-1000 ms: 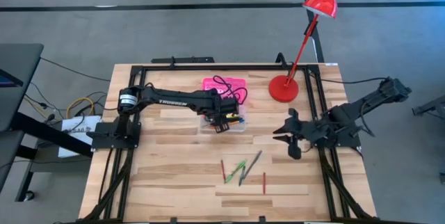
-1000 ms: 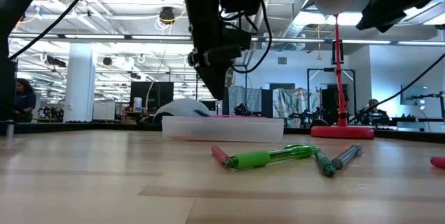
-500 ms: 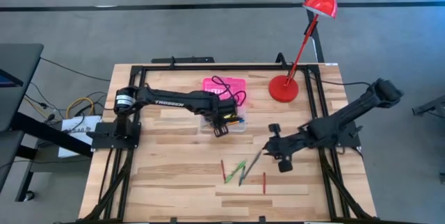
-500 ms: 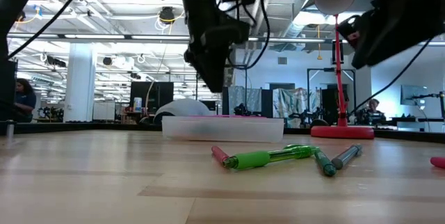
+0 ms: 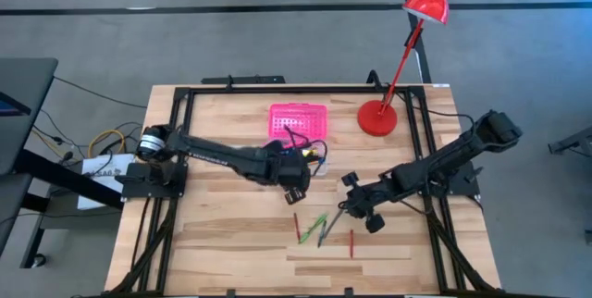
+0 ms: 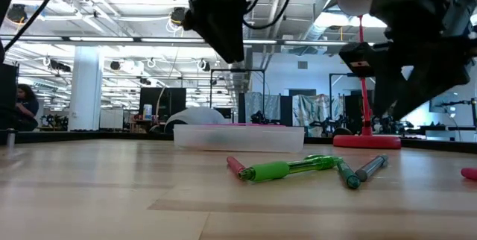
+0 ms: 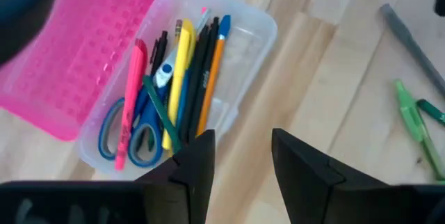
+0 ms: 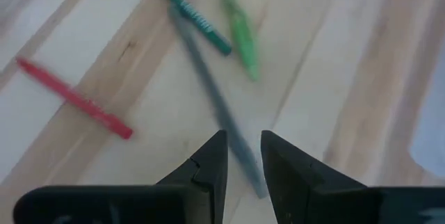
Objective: Pick & place school supplies into a supply box
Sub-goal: Put the gray pen into the pink supply box
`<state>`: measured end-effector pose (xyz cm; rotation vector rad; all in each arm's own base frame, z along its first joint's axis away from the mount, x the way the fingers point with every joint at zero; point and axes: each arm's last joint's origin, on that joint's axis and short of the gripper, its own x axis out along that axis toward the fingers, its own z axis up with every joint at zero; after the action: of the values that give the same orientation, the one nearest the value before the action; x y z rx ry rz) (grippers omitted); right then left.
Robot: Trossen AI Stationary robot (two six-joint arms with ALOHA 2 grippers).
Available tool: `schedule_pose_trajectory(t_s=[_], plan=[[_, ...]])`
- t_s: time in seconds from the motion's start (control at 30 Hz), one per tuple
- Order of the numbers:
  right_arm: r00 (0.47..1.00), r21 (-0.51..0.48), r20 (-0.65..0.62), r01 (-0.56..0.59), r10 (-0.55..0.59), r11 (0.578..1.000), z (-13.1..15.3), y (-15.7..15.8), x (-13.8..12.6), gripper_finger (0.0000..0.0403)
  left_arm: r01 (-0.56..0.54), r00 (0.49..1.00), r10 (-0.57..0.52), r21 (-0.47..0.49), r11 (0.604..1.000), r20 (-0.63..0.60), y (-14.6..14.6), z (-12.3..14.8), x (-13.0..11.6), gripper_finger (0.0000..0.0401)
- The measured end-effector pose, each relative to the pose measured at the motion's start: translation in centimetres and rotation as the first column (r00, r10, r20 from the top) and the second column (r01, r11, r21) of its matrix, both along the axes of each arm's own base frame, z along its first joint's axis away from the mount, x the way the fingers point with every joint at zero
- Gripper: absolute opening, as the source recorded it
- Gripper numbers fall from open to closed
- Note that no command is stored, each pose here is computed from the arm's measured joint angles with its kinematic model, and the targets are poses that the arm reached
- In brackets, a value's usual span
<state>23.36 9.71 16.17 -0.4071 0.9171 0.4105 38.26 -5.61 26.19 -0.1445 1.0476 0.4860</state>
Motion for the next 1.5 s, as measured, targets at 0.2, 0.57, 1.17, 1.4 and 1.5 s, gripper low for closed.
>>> schedule_pose_trajectory(t_s=[0.2, 0.57, 1.17, 1.4, 1.5], plan=[[0.994, -0.034, -0.049, -0.103, 0.101, 0.994, -1.2, 0.2, 0.2, 0.0082, -0.085, 0.994, 0.081, 0.046, 0.995, 0.072, -3.3, 0.1, -0.8, 0.0138], [0.992, -0.074, -0.066, -0.114, 0.109, 0.991, -1.9, -0.5, 0.6, 0.0082, -0.24, 0.961, 0.227, 0.068, 0.968, 0.161, -6.6, 0.0, -2.5, 0.0138], [0.984, -0.052, -0.063, -0.172, 0.169, 0.984, -2.4, -1.6, 1.5, 0.0082, -0.279, 0.946, 0.26, 0.078, 0.957, 0.191, -7.3, 0.0, -3.0, 0.0138], [0.978, -0.048, -0.158, -0.146, 0.136, 0.988, -4.9, -1.8, 2.0, 0.0082, -0.274, 0.949, 0.256, 0.083, 0.958, 0.184, -7.4, 0.0, -3.1, 0.0138], [0.978, -0.038, -0.175, -0.122, 0.114, 0.992, -5.3, -1.8, 2.1, 0.0082, -0.273, 0.951, 0.255, 0.087, 0.958, 0.177, -7.6, 0.0, -3.3, 0.0138]])
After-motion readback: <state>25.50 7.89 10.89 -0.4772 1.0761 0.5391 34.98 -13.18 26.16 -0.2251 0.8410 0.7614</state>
